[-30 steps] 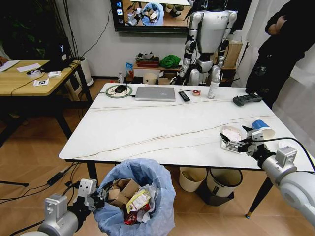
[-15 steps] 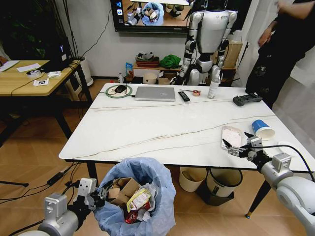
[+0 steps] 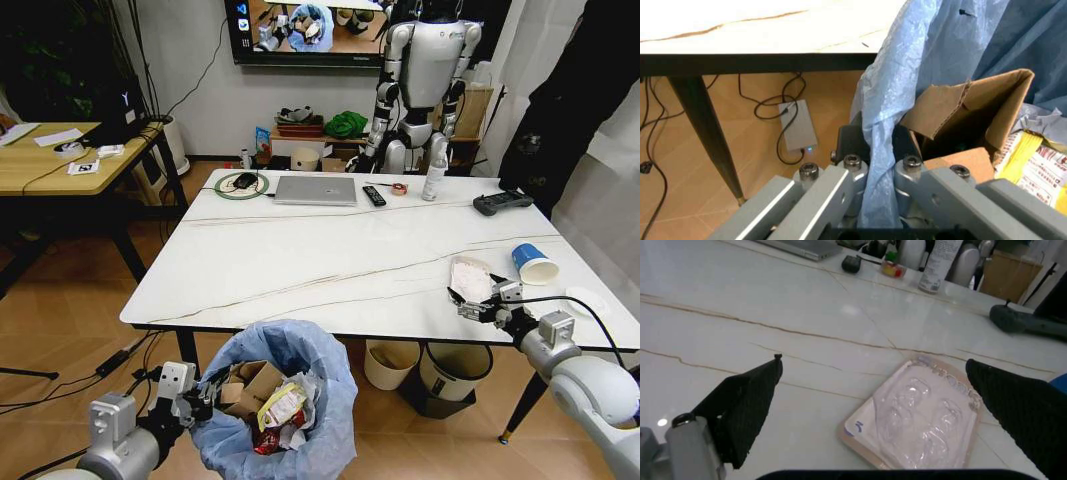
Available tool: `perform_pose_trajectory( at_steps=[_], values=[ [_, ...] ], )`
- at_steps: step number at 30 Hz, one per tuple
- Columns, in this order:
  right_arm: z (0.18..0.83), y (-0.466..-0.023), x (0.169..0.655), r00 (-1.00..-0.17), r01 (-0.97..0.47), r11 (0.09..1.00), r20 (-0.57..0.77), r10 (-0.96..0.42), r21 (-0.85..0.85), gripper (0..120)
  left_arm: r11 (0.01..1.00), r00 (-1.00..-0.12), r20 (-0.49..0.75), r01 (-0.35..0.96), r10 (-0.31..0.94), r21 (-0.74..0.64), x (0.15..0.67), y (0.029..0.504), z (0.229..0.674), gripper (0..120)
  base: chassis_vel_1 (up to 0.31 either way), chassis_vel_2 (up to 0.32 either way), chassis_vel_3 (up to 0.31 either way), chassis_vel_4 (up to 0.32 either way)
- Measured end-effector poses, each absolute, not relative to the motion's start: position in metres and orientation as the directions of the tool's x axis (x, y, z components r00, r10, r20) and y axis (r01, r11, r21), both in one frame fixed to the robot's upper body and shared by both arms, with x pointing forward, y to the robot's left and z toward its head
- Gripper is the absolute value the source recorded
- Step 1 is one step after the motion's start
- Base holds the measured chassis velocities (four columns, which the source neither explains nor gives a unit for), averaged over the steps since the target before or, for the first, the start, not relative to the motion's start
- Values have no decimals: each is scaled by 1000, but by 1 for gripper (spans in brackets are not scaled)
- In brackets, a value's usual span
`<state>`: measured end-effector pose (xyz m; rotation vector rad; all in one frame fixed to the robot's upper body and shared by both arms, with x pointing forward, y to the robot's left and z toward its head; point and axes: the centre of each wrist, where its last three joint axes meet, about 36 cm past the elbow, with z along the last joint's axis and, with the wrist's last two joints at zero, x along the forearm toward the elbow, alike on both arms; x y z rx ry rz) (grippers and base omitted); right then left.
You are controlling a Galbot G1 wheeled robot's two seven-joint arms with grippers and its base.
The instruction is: Pick up the trash bin and place the trash from the table into it.
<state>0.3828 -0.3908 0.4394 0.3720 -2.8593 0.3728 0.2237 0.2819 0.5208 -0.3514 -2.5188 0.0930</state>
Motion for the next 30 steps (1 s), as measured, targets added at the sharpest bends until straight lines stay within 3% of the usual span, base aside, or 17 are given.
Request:
perform_pose_trajectory(
  at_steps=[30],
  values=[
    [425, -399, 404, -937, -268, 938, 285, -202, -219, 100, 961, -795, 541, 229, 276, -154, 225, 282, 522, 0, 0, 0, 0, 0]
  ],
)
